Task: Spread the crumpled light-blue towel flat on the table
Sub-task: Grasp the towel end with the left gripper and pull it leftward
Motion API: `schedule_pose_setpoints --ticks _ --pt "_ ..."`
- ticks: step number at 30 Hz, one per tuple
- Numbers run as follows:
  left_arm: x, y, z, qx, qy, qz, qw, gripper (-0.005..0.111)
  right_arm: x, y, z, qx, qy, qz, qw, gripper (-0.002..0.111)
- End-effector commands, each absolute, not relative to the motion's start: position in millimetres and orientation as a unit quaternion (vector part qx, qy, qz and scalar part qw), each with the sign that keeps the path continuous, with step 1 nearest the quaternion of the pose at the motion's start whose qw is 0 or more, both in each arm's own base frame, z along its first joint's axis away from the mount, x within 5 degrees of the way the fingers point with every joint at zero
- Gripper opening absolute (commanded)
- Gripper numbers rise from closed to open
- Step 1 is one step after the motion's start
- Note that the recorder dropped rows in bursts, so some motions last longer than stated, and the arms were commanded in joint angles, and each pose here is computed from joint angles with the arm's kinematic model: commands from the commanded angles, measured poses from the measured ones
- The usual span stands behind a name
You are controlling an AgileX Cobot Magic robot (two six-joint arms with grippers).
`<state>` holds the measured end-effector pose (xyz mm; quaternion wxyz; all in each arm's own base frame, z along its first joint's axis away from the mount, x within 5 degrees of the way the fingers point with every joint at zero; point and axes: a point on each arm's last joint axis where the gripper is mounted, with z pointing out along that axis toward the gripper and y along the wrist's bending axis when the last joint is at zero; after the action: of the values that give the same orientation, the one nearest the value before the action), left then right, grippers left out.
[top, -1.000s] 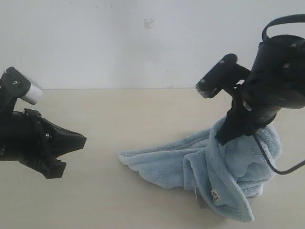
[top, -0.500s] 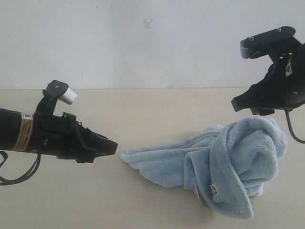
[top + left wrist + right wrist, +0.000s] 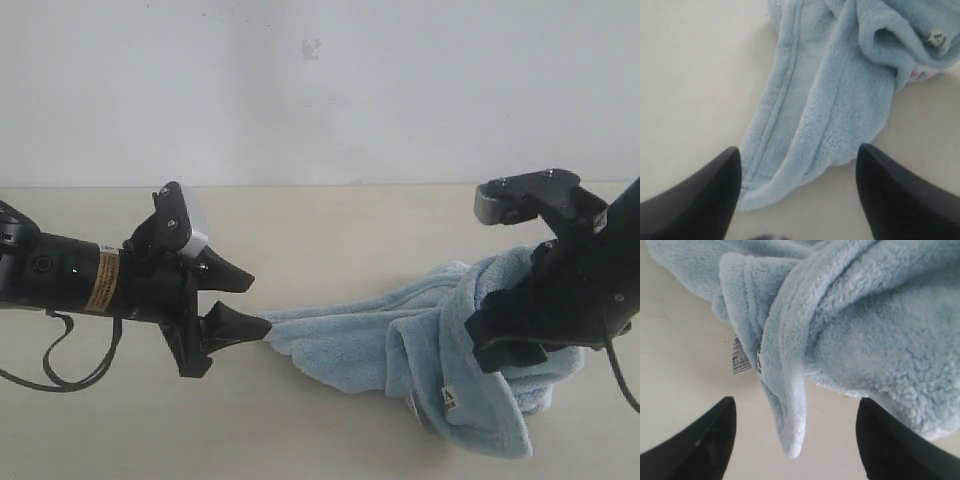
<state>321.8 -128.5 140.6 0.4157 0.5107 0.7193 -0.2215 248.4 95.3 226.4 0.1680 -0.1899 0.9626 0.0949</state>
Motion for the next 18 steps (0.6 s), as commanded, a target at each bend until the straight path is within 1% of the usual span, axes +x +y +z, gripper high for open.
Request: schedule_pose_setpoints --ticks 1,4,7,10,11,12,14,15,17,18 --pt "332.2 -134.3 130.9 0.54 0.678 -0.214 0.45 0.063 246.5 92.5 213.6 -0.178 0.961 0.097 0.186 0.065" --pt "350.5 -140.9 105.6 0.532 0.681 -0.241 0.442 0.063 243.9 91.8 207.1 -0.169 0.962 0.1 0.19 0.065" --pt "355.6 -144.7 80.2 0.515 0.694 -0.278 0.42 0.063 247.5 92.9 199.2 -0.165 0.964 0.099 0.181 0.065" --pt "359.6 -145.8 68.6 0.513 0.697 -0.283 0.413 0.062 253.1 96.3 176.6 -0.153 0.973 0.103 0.139 0.065" --pt "359.8 -145.6 67.7 0.512 0.699 -0.282 0.412 0.06 255.7 97.9 174.5 -0.148 0.974 0.107 0.133 0.062" --pt "360.2 -144.9 66.9 0.512 0.702 -0.277 0.41 0.058 257.6 98.7 176.3 -0.15 0.974 0.108 0.132 0.057" --pt "360.7 -144.1 65.9 0.512 0.706 -0.27 0.408 0.046 260.1 100.1 180.2 -0.17 0.971 0.108 0.132 0.041" --pt "361.0 -143.6 65.3 0.51 0.71 -0.268 0.405 0.039 260.6 100.6 182.1 -0.182 0.969 0.108 0.129 0.029" --pt "360.7 -143.6 65.2 0.498 0.719 -0.276 0.399 0.019 260.2 101.1 183.5 -0.199 0.966 0.108 0.123 0.003" --pt "360.2 -143.8 66.5 0.497 0.719 -0.279 0.396 0.009 259.7 101.0 183.4 -0.201 0.966 0.108 0.121 0.0"
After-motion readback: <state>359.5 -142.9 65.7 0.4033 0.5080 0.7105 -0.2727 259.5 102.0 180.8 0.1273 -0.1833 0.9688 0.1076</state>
